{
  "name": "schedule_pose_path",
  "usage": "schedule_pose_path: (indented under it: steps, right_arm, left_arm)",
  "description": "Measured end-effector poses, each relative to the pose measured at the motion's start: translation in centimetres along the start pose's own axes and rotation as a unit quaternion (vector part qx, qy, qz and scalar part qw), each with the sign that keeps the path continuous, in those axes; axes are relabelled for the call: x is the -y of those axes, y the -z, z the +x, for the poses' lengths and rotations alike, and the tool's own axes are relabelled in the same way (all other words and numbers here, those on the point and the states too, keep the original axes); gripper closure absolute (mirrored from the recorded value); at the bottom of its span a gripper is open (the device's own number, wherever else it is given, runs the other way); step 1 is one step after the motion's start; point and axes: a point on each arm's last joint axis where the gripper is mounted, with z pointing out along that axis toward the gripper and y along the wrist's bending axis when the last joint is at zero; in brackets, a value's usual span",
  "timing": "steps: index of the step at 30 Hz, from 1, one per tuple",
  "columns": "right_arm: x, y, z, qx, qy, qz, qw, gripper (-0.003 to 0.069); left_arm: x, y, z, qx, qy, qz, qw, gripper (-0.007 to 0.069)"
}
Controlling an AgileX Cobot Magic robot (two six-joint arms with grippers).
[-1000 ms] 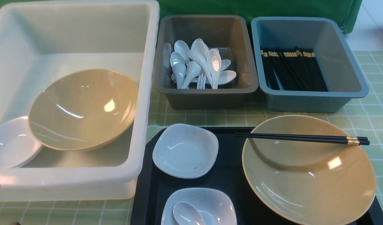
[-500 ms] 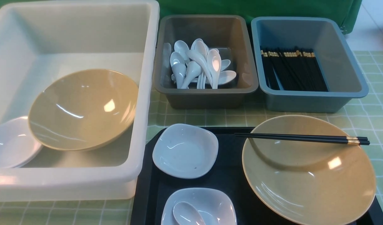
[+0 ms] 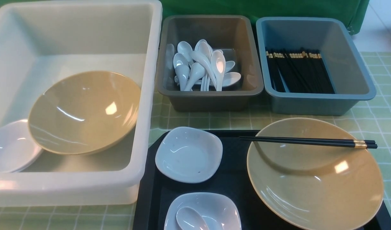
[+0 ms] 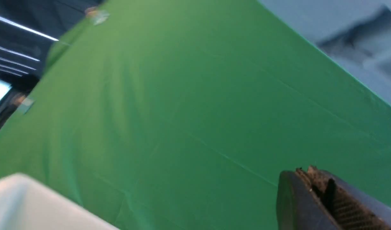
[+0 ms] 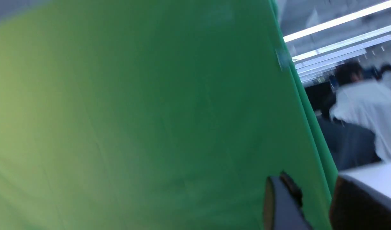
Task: On green table put chopsticks spoon bowls plates into blue grey white boxes.
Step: 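Move the grippers toward the tableware on the black tray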
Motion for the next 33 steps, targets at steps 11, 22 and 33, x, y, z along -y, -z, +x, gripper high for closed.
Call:
schedule_pose_path:
  steps: [11, 22, 33]
  right_arm:
    - [-2.1, -10.2, -2.9, -0.295, 0.111, 0.027, 0.949, 0.0423]
    - [-1.7, -12.0, 5.2, -0.519, 0.129, -0.02, 0.845, 0.0423]
    - [-3.5, -15.8, 9.7, -0.672, 0.16, -0.082, 0.718, 0.0414]
  left_arm:
    - [3.1, -8.5, -2.6, -0.277, -0.034, -0.06, 0.958, 0.0626]
    - [4.2, -7.1, 1.7, -0.414, -0.065, 0.072, 0.905, 0.0626]
    - [4.8, -6.7, 2.1, -0.426, -0.02, 0.097, 0.899, 0.0626]
